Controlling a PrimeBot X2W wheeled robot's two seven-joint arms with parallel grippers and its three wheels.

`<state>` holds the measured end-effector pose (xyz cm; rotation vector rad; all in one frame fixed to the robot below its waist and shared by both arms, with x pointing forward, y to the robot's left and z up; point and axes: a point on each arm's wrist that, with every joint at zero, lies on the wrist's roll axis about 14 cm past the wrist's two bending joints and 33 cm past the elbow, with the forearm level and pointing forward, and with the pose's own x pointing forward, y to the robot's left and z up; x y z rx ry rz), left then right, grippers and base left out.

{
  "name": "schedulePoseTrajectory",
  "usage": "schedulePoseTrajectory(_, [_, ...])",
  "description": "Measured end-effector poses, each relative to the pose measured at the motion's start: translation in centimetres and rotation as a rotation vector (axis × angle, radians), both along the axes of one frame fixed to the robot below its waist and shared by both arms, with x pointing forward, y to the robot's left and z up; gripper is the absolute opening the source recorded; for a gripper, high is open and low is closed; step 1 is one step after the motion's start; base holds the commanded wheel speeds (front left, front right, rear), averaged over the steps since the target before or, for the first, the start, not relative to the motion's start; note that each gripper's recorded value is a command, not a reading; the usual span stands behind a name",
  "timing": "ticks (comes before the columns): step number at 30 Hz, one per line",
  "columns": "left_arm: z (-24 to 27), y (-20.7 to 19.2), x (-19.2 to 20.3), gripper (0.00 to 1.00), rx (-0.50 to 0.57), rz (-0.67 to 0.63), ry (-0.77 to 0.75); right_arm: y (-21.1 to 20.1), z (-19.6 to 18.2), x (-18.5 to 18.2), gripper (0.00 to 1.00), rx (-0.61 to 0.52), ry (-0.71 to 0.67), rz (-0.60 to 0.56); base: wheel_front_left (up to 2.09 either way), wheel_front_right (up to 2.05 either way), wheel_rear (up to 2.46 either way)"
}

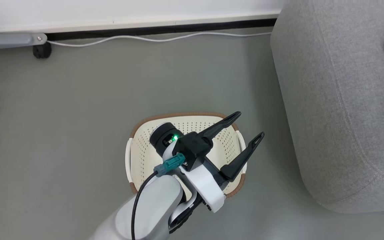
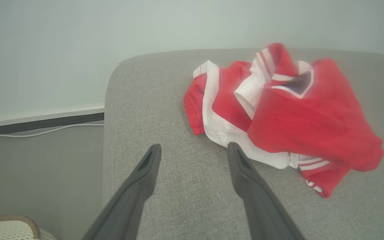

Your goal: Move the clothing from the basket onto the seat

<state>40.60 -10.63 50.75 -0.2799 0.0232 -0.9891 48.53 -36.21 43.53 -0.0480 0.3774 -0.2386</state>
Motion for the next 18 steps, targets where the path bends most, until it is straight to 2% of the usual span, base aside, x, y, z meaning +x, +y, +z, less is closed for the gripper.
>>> schedulePoseTrajectory(9, [0.7, 2.7, -0.6, 1.00, 0.006, 0.097, 0.001, 4.3, 0.7, -0.8, 1.00, 0.044, -0.048, 0.106, 0.00, 0.00, 0.00])
schedulePoseTrajectory(18, [-0.1, 10.2, -0.2, 1.00, 0.040, 0.358, 0.025, 10.9, 3.6, -1.2, 1.00, 0.118, -0.189, 0.266, 0.00, 0.00, 0.00])
